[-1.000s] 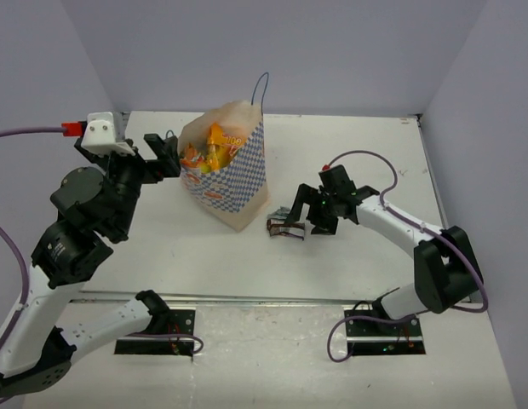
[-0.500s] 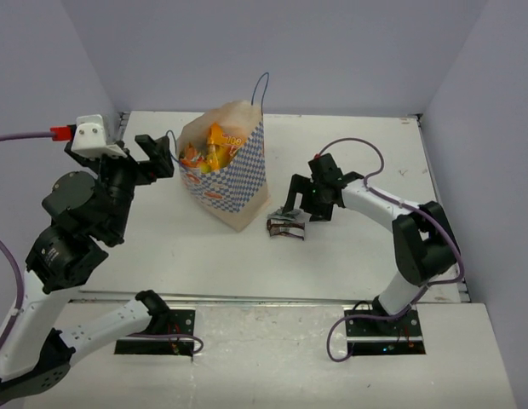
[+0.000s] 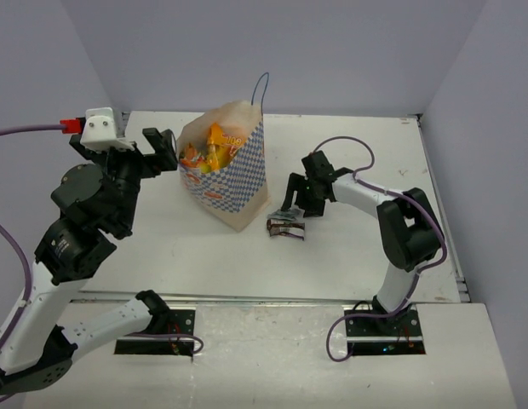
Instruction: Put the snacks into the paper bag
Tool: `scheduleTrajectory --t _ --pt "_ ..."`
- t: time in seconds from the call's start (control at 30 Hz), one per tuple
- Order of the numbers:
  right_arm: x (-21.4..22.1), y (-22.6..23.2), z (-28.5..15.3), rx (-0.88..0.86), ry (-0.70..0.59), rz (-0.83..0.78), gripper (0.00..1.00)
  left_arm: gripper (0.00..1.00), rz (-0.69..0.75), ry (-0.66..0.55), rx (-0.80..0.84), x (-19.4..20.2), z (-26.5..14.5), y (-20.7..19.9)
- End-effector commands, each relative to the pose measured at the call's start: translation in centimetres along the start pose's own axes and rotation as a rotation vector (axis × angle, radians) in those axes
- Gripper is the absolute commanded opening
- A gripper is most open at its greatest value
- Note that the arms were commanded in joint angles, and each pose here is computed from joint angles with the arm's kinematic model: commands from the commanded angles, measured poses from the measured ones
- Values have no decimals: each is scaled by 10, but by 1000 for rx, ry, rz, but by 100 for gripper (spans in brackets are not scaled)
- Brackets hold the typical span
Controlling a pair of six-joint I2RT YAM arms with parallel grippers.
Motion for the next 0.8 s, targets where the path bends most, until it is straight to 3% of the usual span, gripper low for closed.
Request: scheduleTrajectory --t 0.0,0.03,0.1,0.13,0.2,0.23,0.27,0.3,0.5,0.6,0.63,0.67,0.77 --pt "-14 11 -1 -40 -60 -9 75 100 -18 -44 -22 -12 0 3" --pt "-12 10 0 -38 -59 -7 73 100 -19 -45 -22 -12 0 4" --pt "-13 11 0 -47 -67 -5 59 100 -16 -43 -24 -12 -1 5" --pt "-13 10 1 -45 -65 -4 43 100 -13 -43 -25 -12 -1 5" --pt "-12 10 3 -48 -65 -1 25 100 -6 -42 -26 -12 -1 5" --pt "-11 11 4 -59 -59 -2 9 100 1 -40 -21 -12 0 4" --pt "-11 12 5 -67 -59 -3 4 100 1 -43 -20 -14 0 3" --pt "-12 12 5 -70 -59 -1 0 100 10 -36 -15 -13 3 1" --pt "-7 11 -1 -89 -72 7 0 100 34 -36 18 -18 14 -12" --pt "-2 11 -7 -119 -75 15 38 100 40 -37 26 -20 19 -18" --pt "1 9 -7 -122 -68 19 72 100 38 -38 27 -20 19 -19" --pt "1 10 -8 -129 -72 28 85 100 34 -40 29 -20 19 -19" --pt "0 15 -9 -152 -72 40 92 100 30 -38 35 -18 20 -20"
Point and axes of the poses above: each gripper's point midway between its finger pads, its own z axis out along the fingers, its own y axis along the line the jaws close on, x = y × z, the point moved 5 cm from there along -z, back along the fingers, and after that the axes turned 2 degrees about z, right-handed, at the moved point
